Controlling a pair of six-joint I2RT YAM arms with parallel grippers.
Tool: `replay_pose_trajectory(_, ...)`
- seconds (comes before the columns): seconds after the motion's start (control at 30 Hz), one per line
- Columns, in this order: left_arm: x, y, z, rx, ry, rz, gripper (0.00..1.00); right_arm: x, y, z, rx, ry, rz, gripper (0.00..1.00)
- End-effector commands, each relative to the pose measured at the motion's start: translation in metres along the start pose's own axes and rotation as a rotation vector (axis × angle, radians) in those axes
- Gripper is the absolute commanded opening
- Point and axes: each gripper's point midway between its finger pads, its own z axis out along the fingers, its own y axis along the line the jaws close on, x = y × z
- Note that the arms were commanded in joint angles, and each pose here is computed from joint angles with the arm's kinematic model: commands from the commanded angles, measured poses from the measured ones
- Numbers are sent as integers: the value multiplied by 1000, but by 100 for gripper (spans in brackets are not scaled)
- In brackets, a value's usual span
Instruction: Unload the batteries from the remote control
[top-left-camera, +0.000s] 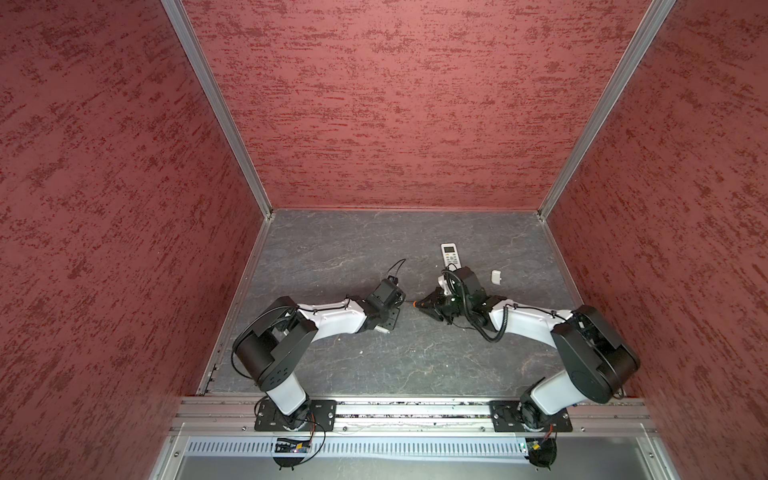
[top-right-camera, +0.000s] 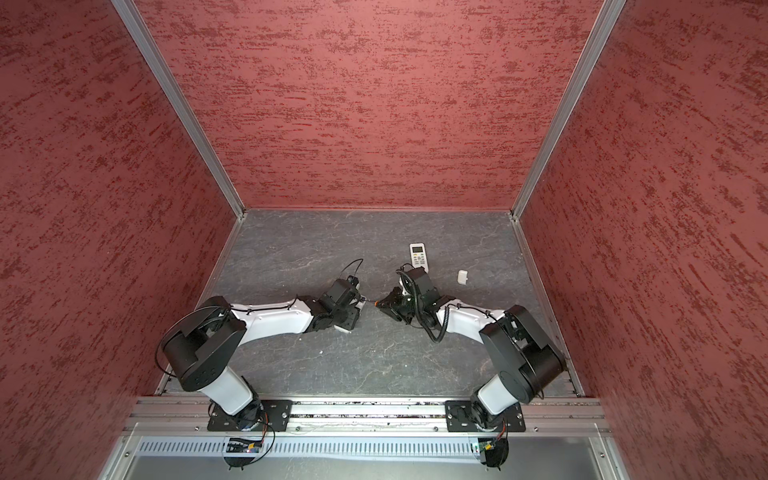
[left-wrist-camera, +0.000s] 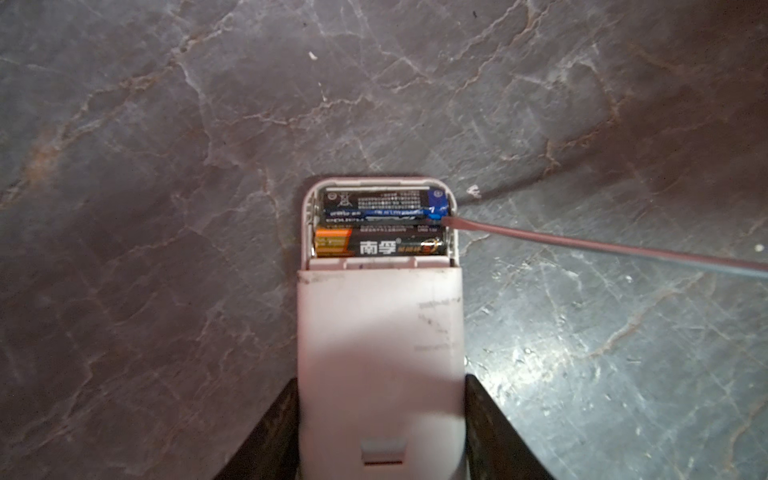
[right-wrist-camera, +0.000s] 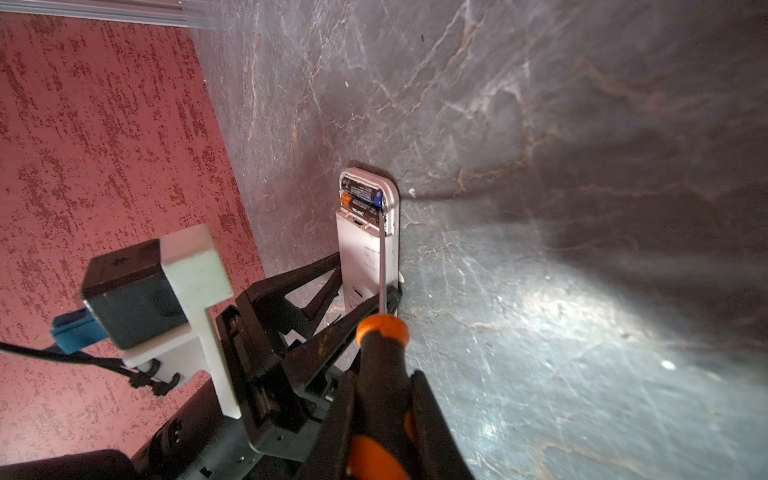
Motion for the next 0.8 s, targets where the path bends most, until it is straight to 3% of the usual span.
replay_pose_trajectory(0.0,52,2,9,19,180,24,50,-5,0,-1,31,-30,6,0)
replay_pose_trajectory(0.77,53,0,10,24,187,37,49,-8,13,11,-3,13,-22,0)
